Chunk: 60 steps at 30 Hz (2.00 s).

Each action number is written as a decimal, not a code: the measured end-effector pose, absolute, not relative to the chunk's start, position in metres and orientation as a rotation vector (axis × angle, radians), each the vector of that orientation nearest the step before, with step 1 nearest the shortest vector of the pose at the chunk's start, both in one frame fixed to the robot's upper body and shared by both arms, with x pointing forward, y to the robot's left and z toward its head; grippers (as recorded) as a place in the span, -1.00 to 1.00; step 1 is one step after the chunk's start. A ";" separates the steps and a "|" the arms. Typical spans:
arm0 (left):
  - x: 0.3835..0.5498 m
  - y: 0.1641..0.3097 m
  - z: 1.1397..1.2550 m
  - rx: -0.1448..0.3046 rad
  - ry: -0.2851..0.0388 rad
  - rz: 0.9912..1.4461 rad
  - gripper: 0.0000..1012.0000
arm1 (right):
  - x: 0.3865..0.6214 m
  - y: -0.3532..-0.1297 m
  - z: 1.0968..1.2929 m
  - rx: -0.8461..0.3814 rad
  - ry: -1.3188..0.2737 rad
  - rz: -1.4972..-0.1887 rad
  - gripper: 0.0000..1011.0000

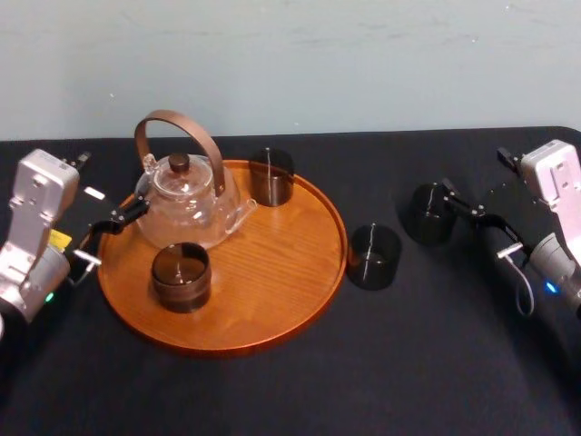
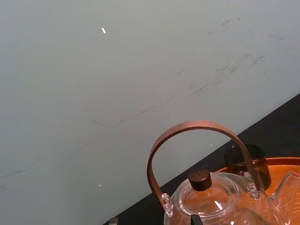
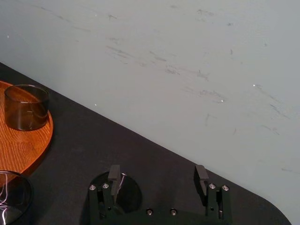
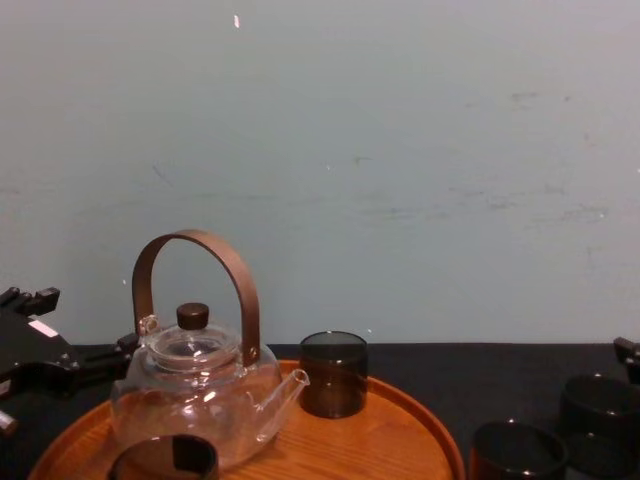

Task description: Pick up the glass from the table and place it on the tray.

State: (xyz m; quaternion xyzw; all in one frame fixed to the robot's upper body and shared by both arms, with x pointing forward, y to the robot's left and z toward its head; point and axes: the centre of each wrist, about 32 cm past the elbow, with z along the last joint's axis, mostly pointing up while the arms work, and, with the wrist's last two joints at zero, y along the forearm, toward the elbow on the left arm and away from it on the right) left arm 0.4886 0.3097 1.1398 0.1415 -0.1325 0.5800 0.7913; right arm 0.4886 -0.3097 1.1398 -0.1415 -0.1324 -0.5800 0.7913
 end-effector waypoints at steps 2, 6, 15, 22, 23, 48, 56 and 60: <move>0.489 0.310 1.140 0.304 -0.285 1.248 0.98 | 0.489 -0.310 1.140 -0.304 -0.285 -1.248 0.98; 0.489 0.310 1.140 0.304 -0.285 1.248 0.98 | 0.489 -0.310 1.140 -0.304 -0.285 -1.248 0.98; 0.489 0.310 1.140 0.304 -0.285 1.248 0.98 | 0.483 -0.310 1.144 -0.297 -0.288 -1.238 0.98; 0.489 0.310 1.140 0.305 -0.285 1.248 0.98 | 0.460 -0.303 1.150 -0.289 -0.270 -1.171 0.98; 0.489 0.310 1.140 0.304 -0.285 1.248 0.98 | 0.457 -0.301 1.150 -0.286 -0.262 -1.162 0.98; 0.489 0.310 1.140 0.304 -0.285 1.248 0.98 | 0.424 -0.283 1.133 -0.262 -0.043 -0.987 0.98; 0.489 0.310 1.140 0.305 -0.285 1.248 0.98 | 0.435 -0.282 1.130 -0.276 0.035 -0.979 0.98; 0.489 0.310 1.140 0.304 -0.285 1.248 0.98 | 0.441 -0.280 1.133 -0.297 0.063 -0.975 0.98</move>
